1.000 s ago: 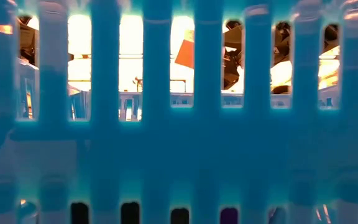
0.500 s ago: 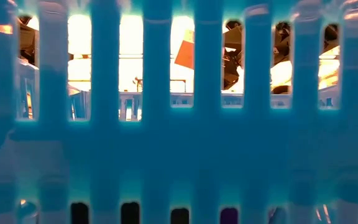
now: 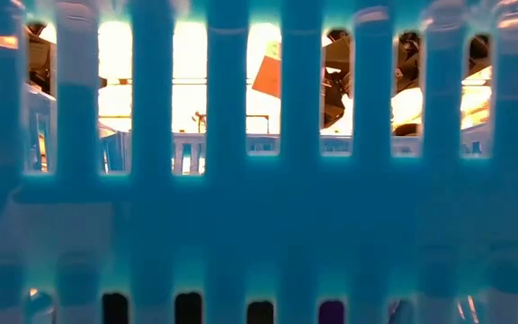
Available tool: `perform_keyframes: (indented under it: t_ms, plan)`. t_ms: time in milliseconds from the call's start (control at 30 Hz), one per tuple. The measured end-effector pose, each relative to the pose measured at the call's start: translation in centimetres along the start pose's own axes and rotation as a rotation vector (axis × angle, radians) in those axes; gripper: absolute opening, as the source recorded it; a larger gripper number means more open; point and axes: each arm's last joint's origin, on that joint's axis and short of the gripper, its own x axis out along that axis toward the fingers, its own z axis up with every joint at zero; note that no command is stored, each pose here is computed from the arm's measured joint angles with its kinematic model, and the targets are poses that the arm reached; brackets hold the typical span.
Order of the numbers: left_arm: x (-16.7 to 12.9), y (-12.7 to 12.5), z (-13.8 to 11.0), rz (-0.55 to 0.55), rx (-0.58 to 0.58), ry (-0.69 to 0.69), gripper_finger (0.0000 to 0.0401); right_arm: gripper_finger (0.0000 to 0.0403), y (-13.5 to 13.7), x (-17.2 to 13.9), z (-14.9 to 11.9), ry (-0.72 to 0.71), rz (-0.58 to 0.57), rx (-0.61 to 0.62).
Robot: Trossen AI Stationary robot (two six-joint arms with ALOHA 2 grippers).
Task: Pick & Place Office items
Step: Put the blue charger adapter into the top blue bin
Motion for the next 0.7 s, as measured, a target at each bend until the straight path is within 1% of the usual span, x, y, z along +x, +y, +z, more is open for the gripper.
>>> perform_keyframes:
  t_ms: [133,200,300,367,400,467,500,633,700]
  plan:
    - [0.0,0.0,0.1,-0.001,-0.005,-0.012,0.0318,0.0212,0.0,0.0,0.0,0.000,0.000,-0.020]
    - [0.0,0.0,0.6,-0.003,-0.029,-0.057,0.0314,0.0212,0.0,0.0,0.0,0.000,0.000,-0.022]
    - [-0.1,-0.1,1.6,-0.024,-0.173,-0.161,0.0309,0.0212,0.0,0.0,0.0,0.000,0.000,-0.027]
    - [-0.2,-0.1,2.6,-0.046,-0.305,-0.248,0.0306,0.0212,0.0,0.0,0.0,0.000,0.000,-0.038]
    - [-0.3,0.0,2.9,-0.047,-0.352,-0.280,0.0305,0.0212,0.0,0.0,0.0,0.000,0.000,-0.045]
    - [-0.2,0.0,3.2,-0.013,-0.431,-0.319,0.0305,0.0212,0.0,0.0,0.0,0.000,0.000,-0.053]
    - [0.0,0.1,3.2,0.015,-0.459,-0.315,0.0307,0.0212,0.0,0.0,0.0,0.000,0.000,-0.056]
    - [1.3,-0.1,2.1,0.156,-0.538,-0.219,0.0314,0.0212,0.0,0.0,-0.1,0.005,-0.008,-0.068]
    - [2.1,-0.2,1.3,0.227,-0.575,-0.164,0.0317,0.0212,0.0,0.1,-0.2,0.017,-0.045,-0.077]
